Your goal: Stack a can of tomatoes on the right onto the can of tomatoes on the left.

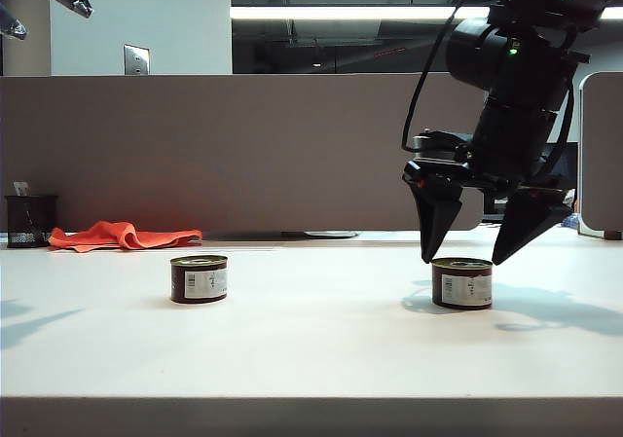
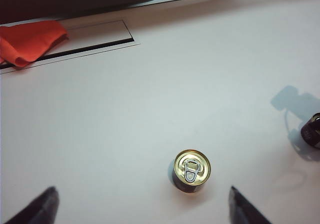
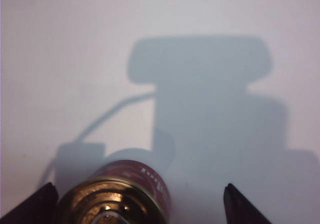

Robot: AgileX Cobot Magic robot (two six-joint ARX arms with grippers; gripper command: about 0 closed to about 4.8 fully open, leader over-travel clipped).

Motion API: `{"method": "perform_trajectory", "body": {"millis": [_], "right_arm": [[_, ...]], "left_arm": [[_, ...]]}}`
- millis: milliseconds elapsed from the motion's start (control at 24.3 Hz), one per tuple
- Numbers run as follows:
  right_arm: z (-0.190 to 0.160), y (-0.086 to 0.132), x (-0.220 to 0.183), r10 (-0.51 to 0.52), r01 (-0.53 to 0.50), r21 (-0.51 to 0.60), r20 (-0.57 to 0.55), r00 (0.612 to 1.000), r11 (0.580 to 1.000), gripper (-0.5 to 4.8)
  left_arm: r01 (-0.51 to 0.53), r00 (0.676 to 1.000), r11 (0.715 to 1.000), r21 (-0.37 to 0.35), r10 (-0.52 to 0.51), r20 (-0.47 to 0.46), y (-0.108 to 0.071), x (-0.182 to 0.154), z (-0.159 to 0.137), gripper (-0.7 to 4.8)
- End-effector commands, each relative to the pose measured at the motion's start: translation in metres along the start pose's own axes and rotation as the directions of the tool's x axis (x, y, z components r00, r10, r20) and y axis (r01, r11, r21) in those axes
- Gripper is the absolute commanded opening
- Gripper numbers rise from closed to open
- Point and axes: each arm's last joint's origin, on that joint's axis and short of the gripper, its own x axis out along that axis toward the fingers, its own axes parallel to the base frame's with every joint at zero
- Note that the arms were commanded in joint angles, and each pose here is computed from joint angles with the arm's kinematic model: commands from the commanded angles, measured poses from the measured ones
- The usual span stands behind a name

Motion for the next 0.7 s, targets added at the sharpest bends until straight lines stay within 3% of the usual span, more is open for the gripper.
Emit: {"method": "perform_trajectory", "body": {"millis": [41, 206, 575, 699], "right_arm": [[-0.0009, 0.0023, -0.0014, 0.053, -0.053, 0.031, -0.018, 0.998, 0.998, 4.79], [-0.0009, 0.0037, -0.0016, 0.099, -0.098, 0.039, -0.02, 0.995, 0.994, 4.79], [-0.0066, 0.002, -0.0016, 0.049, -0.045, 0.043, -0.078, 0.996, 0.998, 4.79], [-0.0078, 0.0019, -0.0017, 0.047, -0.043, 0.044, -0.09, 0.995, 0.998, 4.28]], "left_arm": [[0.002, 1.0, 1.0, 0.008, -0.002, 0.017, -0.0003, -0.0008, 0.0024, 4.36], [0.002, 1.0, 1.0, 0.008, -0.002, 0.016, -0.0003, -0.0008, 0.0024, 4.36], [0.002, 1.0, 1.0, 0.008, -0.002, 0.016, -0.0004, -0.001, 0.0023, 4.36], [0.002, 1.0, 1.0, 0.006, -0.002, 0.01, -0.0004, -0.001, 0.0018, 4.36]]}}
